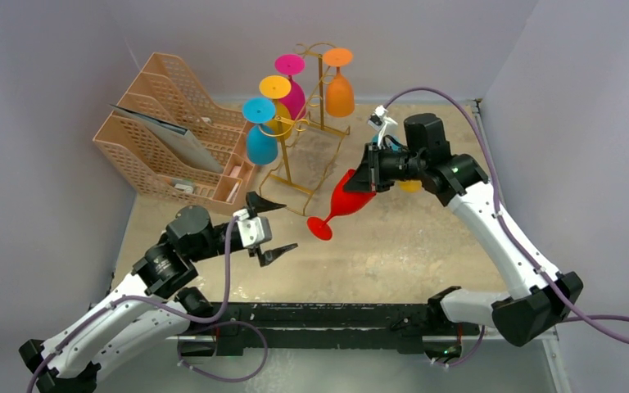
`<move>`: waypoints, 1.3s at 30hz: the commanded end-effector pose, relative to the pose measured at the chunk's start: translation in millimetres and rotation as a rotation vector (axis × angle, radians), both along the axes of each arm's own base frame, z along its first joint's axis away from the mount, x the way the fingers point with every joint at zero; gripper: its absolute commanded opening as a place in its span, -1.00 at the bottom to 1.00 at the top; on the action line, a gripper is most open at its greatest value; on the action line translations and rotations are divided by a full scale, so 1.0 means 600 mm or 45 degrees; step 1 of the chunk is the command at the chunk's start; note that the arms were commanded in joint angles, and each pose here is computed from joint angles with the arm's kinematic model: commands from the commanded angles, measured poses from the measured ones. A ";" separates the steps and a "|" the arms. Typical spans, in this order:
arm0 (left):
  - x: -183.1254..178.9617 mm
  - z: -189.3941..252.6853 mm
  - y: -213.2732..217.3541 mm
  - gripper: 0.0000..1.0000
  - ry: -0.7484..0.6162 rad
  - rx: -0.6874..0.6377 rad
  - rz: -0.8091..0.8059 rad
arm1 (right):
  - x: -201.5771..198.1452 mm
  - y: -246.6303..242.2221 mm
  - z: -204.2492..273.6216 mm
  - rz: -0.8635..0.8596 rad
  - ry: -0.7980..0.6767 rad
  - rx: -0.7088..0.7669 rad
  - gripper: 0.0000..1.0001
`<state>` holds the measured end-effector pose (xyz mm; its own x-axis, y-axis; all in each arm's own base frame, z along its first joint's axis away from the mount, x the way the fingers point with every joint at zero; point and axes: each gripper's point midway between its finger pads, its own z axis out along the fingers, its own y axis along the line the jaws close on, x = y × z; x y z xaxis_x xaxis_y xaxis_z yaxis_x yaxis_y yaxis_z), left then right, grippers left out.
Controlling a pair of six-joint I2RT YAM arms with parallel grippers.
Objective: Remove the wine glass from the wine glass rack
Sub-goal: Place the wine glass at the center of the board.
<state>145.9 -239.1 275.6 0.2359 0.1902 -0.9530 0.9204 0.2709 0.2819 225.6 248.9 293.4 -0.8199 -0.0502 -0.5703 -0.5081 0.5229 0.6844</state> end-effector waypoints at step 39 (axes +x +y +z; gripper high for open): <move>0.115 0.010 0.094 1.00 0.447 -0.184 0.856 | 0.159 -0.364 -0.154 -1.312 -0.138 -0.932 -1.00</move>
<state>214.2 -189.2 257.1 -0.2599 0.0823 -0.9621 0.5841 0.8068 -0.0888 297.5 39.8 183.2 -0.7102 0.1714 -0.6828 0.2484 0.9685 -0.0153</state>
